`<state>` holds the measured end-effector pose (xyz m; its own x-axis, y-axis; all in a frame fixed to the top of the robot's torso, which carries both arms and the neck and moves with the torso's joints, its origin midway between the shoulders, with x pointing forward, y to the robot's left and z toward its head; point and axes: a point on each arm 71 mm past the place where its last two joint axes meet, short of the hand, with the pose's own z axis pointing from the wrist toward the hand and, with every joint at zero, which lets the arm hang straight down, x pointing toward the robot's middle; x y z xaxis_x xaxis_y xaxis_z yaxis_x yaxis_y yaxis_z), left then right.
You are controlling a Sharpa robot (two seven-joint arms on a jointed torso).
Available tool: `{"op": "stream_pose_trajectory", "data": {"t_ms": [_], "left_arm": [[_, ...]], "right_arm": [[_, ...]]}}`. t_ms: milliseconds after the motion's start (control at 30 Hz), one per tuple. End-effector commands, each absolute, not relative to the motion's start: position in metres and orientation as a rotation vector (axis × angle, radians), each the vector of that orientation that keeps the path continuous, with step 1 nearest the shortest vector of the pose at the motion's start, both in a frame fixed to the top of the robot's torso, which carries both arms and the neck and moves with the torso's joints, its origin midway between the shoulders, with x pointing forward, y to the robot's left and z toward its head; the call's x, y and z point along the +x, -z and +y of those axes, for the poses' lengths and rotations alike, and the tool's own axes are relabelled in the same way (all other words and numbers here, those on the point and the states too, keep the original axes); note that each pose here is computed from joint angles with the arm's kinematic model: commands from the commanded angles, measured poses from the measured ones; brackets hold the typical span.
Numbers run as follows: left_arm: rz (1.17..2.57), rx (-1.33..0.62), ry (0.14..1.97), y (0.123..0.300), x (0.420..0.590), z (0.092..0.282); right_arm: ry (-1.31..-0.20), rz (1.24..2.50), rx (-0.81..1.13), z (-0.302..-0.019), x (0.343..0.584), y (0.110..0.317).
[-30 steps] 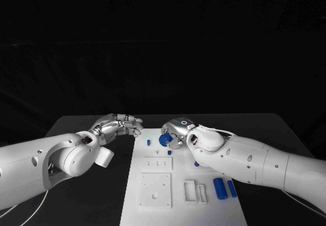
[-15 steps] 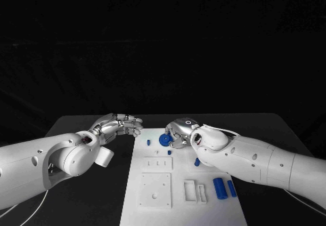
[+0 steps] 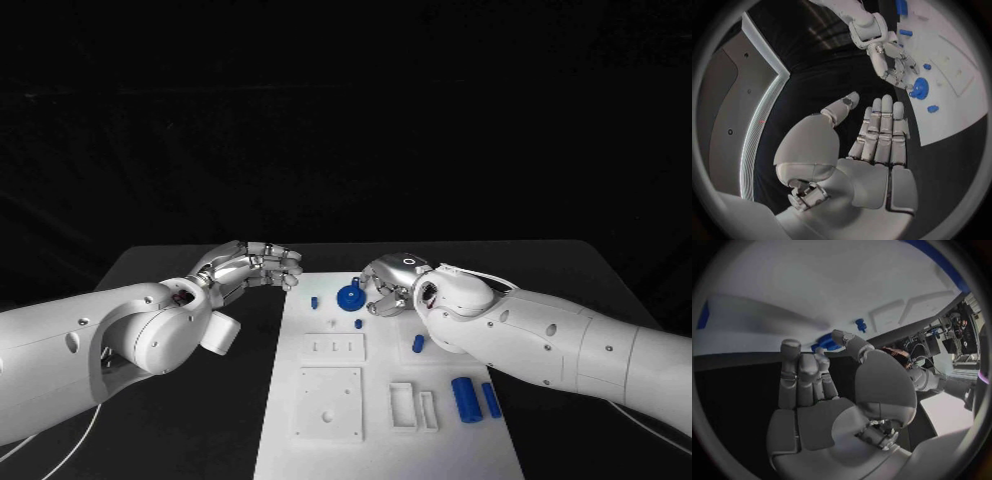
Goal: Assemble the parts on the task board
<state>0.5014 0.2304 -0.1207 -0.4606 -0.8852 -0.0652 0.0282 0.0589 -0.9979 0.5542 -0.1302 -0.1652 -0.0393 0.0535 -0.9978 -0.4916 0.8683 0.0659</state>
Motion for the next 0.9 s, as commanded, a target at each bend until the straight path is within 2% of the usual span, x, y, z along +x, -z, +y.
{"op": "stream_pose_trajectory", "data": {"t_ms": [33, 267, 467, 633, 733, 900], "left_arm": [[1.570, -0.871, 1.520, 0.119, 0.501, 0.230], [1.566, -0.872, 1.518, 0.119, 0.502, 0.231], [1.556, -0.873, 1.512, 0.119, 0.502, 0.234], [1.553, -0.873, 1.511, 0.119, 0.503, 0.235], [1.551, -0.875, 1.508, 0.119, 0.504, 0.237], [1.549, -0.875, 1.505, 0.119, 0.506, 0.238]], "right_arm": [[-0.469, 1.579, -0.349, -0.132, 0.553, 0.166], [-0.507, 1.540, -0.315, -0.140, 0.550, 0.162], [-0.669, 1.472, -0.174, -0.159, 0.546, 0.151], [-0.783, 1.469, -0.051, -0.180, 0.547, 0.134], [-0.800, 1.477, -0.012, -0.197, 0.549, 0.122], [-0.795, 1.513, -0.006, -0.221, 0.549, 0.116]]}}
